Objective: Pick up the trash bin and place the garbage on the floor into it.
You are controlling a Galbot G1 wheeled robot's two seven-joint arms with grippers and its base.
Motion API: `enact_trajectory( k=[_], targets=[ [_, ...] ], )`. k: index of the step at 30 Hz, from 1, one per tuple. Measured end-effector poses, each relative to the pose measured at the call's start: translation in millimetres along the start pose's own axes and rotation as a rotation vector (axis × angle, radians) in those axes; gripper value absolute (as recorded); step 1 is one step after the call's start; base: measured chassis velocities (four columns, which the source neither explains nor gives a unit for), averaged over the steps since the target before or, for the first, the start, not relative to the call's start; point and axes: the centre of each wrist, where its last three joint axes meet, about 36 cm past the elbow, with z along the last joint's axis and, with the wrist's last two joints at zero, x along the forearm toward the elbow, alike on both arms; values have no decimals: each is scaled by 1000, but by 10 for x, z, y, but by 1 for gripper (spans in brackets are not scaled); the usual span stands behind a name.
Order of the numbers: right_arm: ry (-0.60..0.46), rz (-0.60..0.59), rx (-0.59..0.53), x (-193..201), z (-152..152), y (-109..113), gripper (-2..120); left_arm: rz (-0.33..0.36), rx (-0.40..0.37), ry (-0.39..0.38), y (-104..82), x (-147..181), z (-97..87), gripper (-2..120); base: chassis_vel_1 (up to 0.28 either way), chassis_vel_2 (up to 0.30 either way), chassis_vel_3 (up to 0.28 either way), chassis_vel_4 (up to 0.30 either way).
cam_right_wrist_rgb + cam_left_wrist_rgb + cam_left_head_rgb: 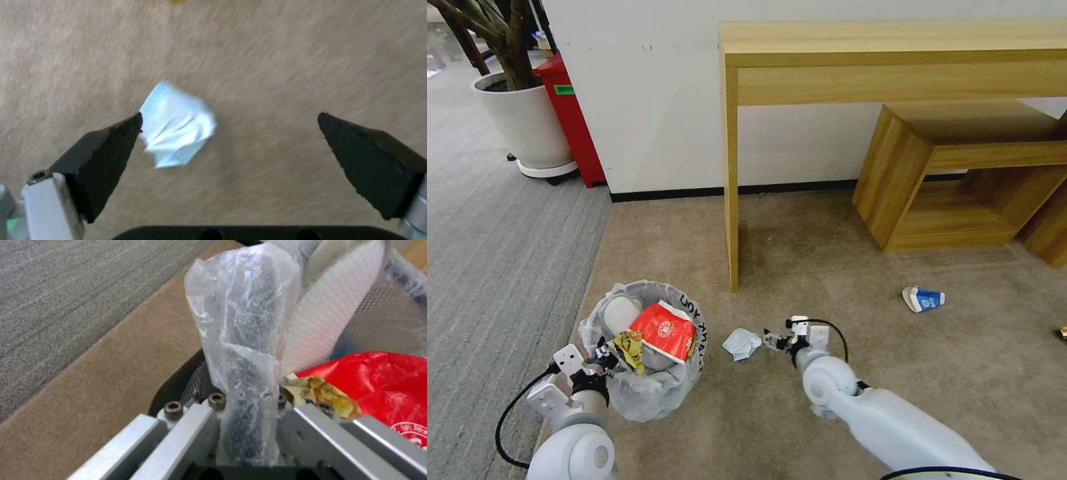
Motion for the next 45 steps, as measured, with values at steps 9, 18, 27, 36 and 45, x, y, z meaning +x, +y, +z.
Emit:
enact_trajectory(
  k=[9,18,27,36,45],
  targets=[
    [46,16,-12,-348,249,357,100,-3,-7,-2,11,20,1,1,0,0,0,0],
    [45,41,7,-601,334,406,100,-4,-9,-4,17,35,4,1,0,0,0,0],
    [53,56,44,-830,465,420,100,11,-5,-13,-2,92,-28,1,0,0,0,0],
    [46,59,67,-948,530,439,90,21,1,-18,-12,117,-41,1,0,0,0,0],
    [25,29,109,-999,641,534,59,41,7,-31,-39,156,-53,1,0,0,0,0]
  ],
)
